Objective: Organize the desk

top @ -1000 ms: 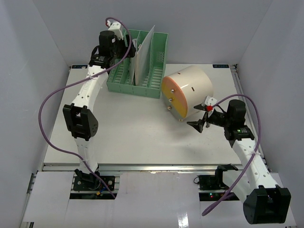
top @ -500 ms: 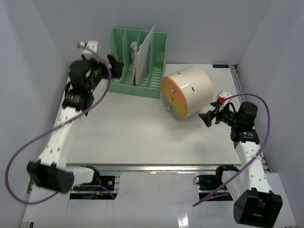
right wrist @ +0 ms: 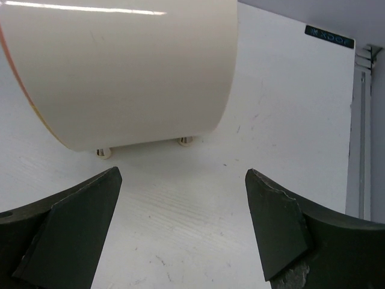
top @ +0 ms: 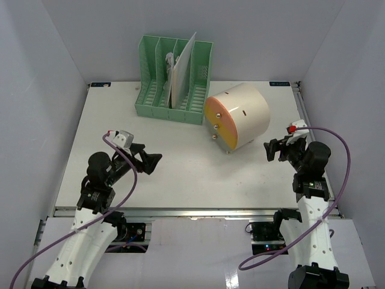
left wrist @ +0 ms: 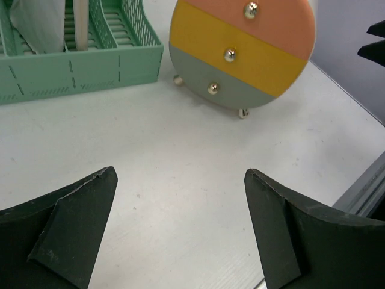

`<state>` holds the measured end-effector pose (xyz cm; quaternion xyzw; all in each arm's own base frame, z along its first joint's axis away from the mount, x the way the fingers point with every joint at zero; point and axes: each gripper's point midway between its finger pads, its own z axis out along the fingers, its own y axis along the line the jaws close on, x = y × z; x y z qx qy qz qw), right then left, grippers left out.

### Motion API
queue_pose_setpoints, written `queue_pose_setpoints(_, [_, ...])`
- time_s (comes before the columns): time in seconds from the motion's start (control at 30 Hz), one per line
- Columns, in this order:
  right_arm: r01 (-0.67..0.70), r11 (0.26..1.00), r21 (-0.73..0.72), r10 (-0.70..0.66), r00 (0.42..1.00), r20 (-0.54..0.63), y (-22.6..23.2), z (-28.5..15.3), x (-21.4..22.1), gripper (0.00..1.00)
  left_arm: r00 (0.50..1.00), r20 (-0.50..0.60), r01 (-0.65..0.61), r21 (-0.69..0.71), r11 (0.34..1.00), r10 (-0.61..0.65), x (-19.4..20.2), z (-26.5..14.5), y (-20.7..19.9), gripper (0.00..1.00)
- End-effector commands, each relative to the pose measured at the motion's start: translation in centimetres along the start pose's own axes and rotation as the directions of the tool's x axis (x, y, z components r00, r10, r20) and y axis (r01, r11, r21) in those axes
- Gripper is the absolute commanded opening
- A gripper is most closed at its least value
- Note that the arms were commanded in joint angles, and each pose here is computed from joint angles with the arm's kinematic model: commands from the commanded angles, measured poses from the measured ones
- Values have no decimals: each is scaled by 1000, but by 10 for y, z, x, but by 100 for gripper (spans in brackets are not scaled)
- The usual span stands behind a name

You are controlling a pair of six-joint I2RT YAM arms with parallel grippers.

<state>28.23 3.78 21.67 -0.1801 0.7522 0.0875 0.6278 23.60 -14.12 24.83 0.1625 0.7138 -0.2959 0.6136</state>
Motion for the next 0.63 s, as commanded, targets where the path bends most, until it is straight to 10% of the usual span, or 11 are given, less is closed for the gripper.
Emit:
queue_pose_setpoints(0.0, [-31, 988, 154, 35, 999, -21, -20, -10, 12, 90, 999, 24, -45, 32, 998, 44, -1, -14, -10, 98])
queue_pose_setpoints(0.6, [-61, 970, 235, 67, 997, -21, -33, -16, 9, 90, 997, 41, -60, 18, 998, 59, -5, -19, -10, 98])
